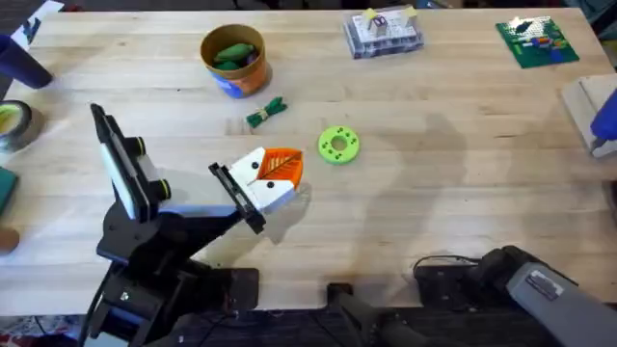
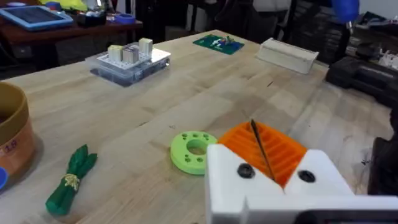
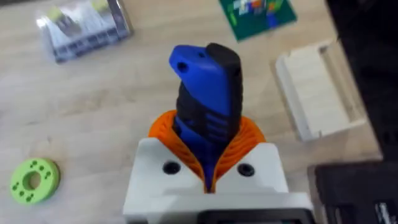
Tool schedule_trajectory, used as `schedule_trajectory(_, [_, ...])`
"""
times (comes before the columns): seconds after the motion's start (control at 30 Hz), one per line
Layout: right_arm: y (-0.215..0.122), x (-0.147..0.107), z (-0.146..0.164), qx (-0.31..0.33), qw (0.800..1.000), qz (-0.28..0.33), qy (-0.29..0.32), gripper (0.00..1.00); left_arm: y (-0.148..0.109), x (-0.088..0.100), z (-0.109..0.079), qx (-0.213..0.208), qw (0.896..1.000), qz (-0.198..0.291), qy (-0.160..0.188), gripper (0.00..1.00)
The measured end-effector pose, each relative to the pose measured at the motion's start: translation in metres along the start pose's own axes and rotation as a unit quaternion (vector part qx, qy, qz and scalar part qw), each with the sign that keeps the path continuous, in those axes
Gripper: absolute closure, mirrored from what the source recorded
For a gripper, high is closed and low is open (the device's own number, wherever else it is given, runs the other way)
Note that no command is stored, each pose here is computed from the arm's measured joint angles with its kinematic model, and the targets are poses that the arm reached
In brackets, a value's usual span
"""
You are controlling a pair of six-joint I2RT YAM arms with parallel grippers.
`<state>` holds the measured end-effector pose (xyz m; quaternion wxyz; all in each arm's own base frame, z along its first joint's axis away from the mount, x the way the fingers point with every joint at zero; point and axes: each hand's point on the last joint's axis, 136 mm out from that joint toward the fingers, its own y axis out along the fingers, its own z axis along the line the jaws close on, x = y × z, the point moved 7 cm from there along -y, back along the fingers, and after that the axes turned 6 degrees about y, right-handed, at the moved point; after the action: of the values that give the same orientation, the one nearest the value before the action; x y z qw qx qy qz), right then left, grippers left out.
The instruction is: Pick up the gripper from the table and insert it into the empty holder that is missing its gripper. Then pick up a screw, insert it into the mounting hole, and use the screwdriver to tighten it. Finally, clean up the table by picking up the vegetable and placing it into the bucket.
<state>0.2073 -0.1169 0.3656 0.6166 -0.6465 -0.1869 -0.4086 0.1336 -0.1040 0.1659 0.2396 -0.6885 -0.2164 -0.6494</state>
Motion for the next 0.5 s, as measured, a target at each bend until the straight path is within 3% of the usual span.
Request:
schedule_trajectory(0.17, [-0.035, -0.006, 0.022, 0.03, 0.995, -0.095, -0.027, 0.976, 0.0, 0.0, 0.0, 0.0, 1.0, 0.0, 0.0, 0.986])
schedule_trajectory(0.5, [-0.027, -0.039, 0.066, 0.207, 0.958, -0.198, -0.032, 0.976, 0.0, 0.0, 0.0, 0.0, 1.0, 0.0, 0.0, 0.986])
